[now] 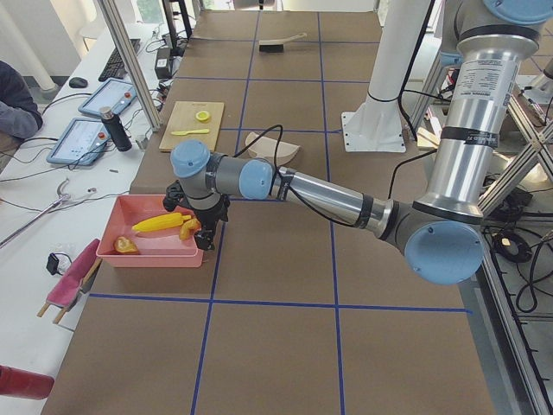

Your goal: Sweep and dump trash into bin

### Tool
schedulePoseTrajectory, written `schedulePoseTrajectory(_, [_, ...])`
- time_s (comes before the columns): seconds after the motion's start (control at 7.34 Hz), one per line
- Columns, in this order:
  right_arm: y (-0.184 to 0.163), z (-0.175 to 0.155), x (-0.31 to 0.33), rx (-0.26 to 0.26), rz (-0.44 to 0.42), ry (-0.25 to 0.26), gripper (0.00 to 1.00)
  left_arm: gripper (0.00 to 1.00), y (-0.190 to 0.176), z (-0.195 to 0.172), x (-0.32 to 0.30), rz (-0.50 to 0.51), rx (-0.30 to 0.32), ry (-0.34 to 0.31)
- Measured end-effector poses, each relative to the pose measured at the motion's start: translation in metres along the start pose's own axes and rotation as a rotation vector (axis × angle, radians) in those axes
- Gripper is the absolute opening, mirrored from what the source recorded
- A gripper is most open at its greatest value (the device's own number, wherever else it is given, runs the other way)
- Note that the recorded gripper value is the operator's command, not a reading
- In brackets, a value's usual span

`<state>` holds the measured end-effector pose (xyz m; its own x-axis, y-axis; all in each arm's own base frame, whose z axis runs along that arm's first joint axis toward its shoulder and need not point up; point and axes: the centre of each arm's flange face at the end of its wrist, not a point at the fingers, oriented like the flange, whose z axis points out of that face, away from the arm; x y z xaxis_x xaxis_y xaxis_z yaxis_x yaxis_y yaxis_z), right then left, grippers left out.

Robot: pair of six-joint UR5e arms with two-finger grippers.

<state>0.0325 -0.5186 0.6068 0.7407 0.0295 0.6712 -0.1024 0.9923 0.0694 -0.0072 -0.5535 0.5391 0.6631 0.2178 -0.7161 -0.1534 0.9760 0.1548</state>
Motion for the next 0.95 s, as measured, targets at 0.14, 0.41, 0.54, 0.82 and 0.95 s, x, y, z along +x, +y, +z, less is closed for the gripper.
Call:
schedulePoseTrajectory(0.14, [0.001,0.006,-0.004,-0.011,-0.010,0.001,1.00,0.99,0.022,0.003,-0.026,-0.070,-0.006,0.004])
schedulePoseTrajectory(0.41, [0.002,0.014,-0.004,-0.025,-0.011,0.002,1.00,0.99,0.041,0.007,-0.048,-0.147,-0.006,0.006])
schedulePoseTrajectory(0.54, [0.002,0.015,-0.003,-0.026,-0.009,0.002,1.00,0.99,0.043,0.007,-0.049,-0.162,-0.002,0.006])
schedulePoseTrajectory(0.82, [0.002,0.015,-0.003,-0.027,-0.008,0.002,1.00,0.99,0.044,0.001,-0.050,-0.169,0.017,0.007])
schedulePoseTrajectory(0.95, [0.003,0.015,-0.002,-0.027,-0.008,0.003,1.00,0.99,0.045,-0.005,-0.052,-0.172,0.029,0.006])
